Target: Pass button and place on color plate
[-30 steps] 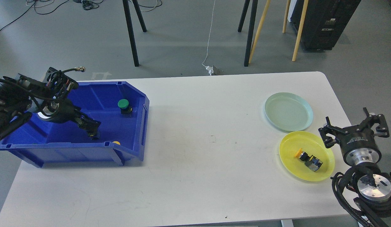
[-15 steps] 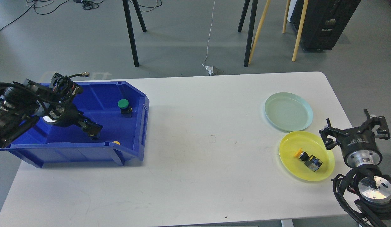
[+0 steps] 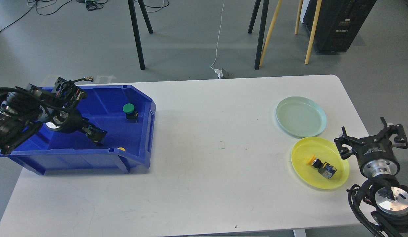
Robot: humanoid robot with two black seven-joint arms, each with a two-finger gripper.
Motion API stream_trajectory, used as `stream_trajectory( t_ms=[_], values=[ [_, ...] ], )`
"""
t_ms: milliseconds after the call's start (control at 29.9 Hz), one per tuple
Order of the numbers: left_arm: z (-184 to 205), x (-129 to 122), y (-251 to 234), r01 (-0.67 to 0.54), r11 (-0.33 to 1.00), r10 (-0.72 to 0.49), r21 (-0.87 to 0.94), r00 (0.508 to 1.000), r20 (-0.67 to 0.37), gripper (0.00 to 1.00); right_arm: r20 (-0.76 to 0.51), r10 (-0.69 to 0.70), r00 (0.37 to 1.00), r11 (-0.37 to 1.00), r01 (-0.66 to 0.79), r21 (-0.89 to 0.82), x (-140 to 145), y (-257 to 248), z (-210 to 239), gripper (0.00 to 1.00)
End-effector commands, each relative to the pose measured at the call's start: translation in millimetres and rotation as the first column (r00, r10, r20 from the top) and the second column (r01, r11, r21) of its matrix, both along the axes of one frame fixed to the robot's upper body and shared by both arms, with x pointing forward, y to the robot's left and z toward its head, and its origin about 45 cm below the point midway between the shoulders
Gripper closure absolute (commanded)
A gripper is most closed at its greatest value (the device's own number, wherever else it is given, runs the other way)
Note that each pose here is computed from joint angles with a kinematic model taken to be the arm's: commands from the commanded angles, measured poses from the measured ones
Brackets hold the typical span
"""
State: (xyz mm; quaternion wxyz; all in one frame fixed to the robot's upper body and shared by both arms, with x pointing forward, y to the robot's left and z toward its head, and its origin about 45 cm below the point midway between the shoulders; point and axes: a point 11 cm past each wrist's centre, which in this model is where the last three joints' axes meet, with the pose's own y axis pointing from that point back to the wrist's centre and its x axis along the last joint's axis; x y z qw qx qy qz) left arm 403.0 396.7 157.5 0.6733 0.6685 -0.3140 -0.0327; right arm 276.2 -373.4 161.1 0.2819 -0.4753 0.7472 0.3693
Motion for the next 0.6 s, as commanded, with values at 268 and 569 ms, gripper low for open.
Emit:
stream_trajectory(
  t_ms=[268,569],
  values=[
    [-3.9,-3.4,1.7,-0.003,1.0,0.003,0.001,1.0,-0.009,0.39,0.01,0.005,1.0,1.0,-0.005,0.006,-1.0,0.3,-0.3,0.0],
    [-1.9,-3.4,5.4,-0.009,1.0,0.009,0.005,1.0,-0.006,0.74,0.031,-0.004,1.0,1.0,0.003,0.004,5.2,-1.9,6.6,0.0]
  ],
)
